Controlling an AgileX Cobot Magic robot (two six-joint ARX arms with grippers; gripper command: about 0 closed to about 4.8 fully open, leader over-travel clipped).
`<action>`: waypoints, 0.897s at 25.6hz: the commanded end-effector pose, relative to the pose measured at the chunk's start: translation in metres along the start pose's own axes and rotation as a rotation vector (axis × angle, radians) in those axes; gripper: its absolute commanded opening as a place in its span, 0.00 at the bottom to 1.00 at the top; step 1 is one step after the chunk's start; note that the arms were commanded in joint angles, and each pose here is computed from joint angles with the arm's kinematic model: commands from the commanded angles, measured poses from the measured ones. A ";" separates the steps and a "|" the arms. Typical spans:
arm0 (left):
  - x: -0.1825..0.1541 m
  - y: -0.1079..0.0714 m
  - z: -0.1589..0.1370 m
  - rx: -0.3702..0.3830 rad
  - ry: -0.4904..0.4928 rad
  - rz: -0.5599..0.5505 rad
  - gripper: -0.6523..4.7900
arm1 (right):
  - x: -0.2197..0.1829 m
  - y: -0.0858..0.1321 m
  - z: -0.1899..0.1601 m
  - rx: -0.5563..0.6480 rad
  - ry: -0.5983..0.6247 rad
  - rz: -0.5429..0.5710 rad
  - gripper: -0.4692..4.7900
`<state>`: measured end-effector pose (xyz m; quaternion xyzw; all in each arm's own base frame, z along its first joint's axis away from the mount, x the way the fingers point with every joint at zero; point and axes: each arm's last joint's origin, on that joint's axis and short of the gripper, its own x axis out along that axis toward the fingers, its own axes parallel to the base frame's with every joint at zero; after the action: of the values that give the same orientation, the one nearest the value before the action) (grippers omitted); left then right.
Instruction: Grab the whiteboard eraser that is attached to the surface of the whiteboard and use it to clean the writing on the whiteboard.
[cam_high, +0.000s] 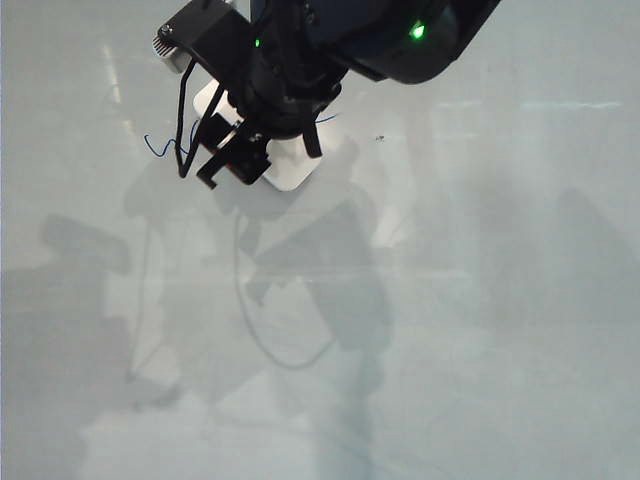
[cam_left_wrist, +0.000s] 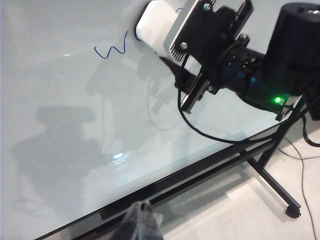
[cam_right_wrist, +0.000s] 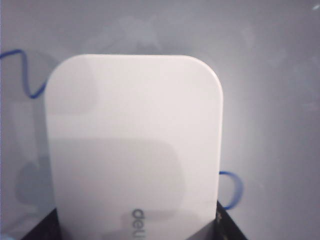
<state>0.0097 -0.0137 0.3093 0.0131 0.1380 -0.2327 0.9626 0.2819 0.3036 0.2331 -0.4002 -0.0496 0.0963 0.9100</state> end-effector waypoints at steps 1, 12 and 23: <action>0.000 0.000 0.002 0.015 -0.020 -0.001 0.12 | -0.004 -0.018 0.011 0.015 -0.006 -0.088 0.37; 0.000 0.000 0.003 0.019 -0.027 0.000 0.12 | -0.009 -0.023 0.015 -0.402 -0.079 0.038 0.37; 0.000 0.000 0.003 0.019 -0.026 0.000 0.12 | -0.004 -0.046 0.010 -0.647 -0.023 -0.016 0.37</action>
<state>0.0102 -0.0137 0.3107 0.0152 0.1309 -0.2325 0.9636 0.2825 0.2832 0.2614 -0.6639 -0.0790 0.0960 0.7374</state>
